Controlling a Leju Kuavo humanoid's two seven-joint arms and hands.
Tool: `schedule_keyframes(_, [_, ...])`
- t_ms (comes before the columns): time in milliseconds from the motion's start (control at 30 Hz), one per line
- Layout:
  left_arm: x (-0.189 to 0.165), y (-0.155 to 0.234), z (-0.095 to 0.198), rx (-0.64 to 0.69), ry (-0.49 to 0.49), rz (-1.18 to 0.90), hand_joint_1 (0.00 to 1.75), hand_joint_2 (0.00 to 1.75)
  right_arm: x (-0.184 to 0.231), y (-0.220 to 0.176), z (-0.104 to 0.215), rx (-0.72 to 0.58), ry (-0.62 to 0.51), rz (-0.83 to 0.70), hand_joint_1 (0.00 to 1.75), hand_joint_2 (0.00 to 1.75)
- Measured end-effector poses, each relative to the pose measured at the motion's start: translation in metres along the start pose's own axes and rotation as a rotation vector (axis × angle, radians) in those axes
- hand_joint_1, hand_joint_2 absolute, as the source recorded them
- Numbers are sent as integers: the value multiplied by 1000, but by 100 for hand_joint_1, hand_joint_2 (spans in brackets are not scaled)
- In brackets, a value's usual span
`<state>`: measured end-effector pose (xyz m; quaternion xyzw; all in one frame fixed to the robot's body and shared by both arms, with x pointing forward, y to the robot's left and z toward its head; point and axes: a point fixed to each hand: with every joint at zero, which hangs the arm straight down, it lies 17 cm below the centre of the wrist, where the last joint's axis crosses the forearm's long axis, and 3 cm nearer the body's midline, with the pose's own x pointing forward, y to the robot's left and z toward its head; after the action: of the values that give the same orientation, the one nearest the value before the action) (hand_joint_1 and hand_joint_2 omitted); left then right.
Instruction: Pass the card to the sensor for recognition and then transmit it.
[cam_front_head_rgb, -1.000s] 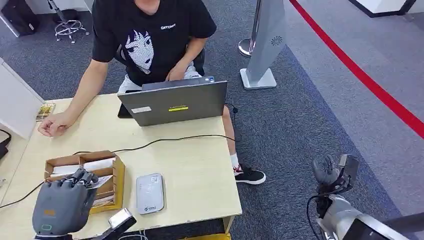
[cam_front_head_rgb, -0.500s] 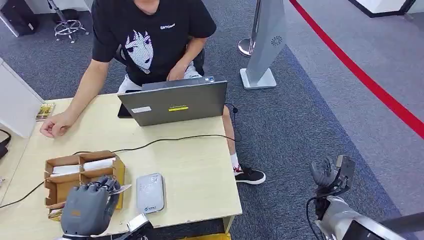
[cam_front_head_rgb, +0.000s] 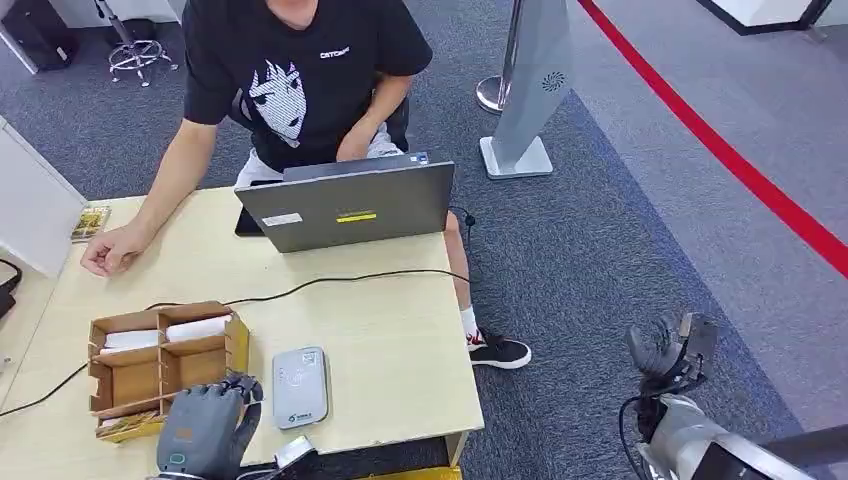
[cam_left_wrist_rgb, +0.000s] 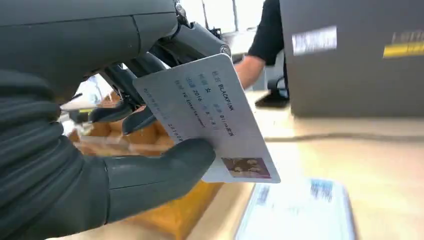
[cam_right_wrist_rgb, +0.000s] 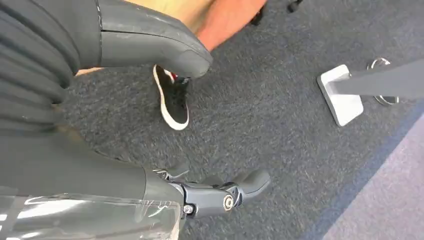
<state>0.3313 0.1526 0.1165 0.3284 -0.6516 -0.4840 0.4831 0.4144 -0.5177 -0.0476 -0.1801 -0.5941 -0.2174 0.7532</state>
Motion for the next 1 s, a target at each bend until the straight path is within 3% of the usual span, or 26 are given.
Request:
schedule_keyframes(367, [-21, -56, 15, -137, 57, 11, 175, 175, 3, -8, -2, -4, -6, 3, 0, 175])
schedule_keyframes(767, [-29, -69, 20, -163, 82, 2, 175, 175, 4, -10, -3, -7, -8, 5, 0, 175])
schedule_keyframes(900, [-28, -54, 15, -93, 71, -32, 175, 175, 4, -11, -3, -11, -8, 8, 0, 175])
schedule_keyframes(1000, [-13, -13, 5, 36, 22, -42, 175, 175, 5, -12, -4, -14, -9, 11, 0, 175])
